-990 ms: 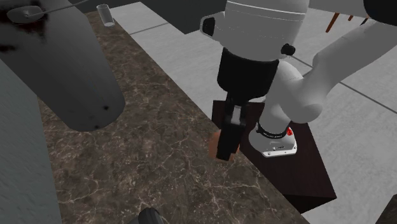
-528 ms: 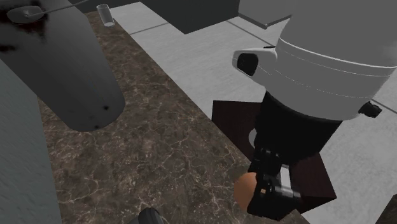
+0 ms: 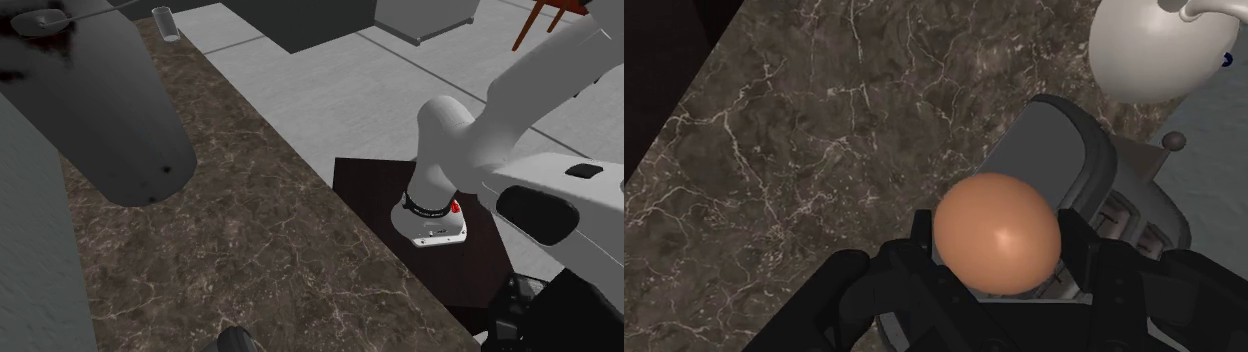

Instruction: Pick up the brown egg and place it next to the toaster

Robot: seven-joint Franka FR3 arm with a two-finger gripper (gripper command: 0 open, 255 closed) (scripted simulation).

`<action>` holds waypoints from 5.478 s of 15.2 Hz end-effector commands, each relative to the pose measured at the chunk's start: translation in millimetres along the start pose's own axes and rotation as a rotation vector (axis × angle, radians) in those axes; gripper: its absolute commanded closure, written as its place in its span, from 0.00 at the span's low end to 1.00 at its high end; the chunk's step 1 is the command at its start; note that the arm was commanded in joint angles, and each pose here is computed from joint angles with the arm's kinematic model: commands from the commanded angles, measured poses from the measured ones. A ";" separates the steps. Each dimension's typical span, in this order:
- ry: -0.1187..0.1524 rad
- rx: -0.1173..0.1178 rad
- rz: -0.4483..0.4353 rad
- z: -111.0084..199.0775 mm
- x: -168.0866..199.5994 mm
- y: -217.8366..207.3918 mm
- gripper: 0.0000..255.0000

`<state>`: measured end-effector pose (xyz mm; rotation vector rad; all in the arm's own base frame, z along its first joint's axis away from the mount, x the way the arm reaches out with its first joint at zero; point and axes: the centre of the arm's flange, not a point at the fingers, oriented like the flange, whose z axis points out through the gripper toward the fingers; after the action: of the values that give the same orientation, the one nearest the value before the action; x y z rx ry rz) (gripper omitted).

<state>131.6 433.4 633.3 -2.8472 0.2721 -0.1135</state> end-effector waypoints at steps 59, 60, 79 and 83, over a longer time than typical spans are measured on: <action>-0.001 0.001 0.001 290.6 -62.3 29.4 1.00; -0.001 0.001 0.001 290.6 -62.3 29.4 1.00; -0.001 0.001 0.001 240.6 -62.2 29.4 0.00; -0.001 0.001 0.001 240.6 -62.2 29.4 0.00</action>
<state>90.4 482.1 391.2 -2.8459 0.2733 -0.1126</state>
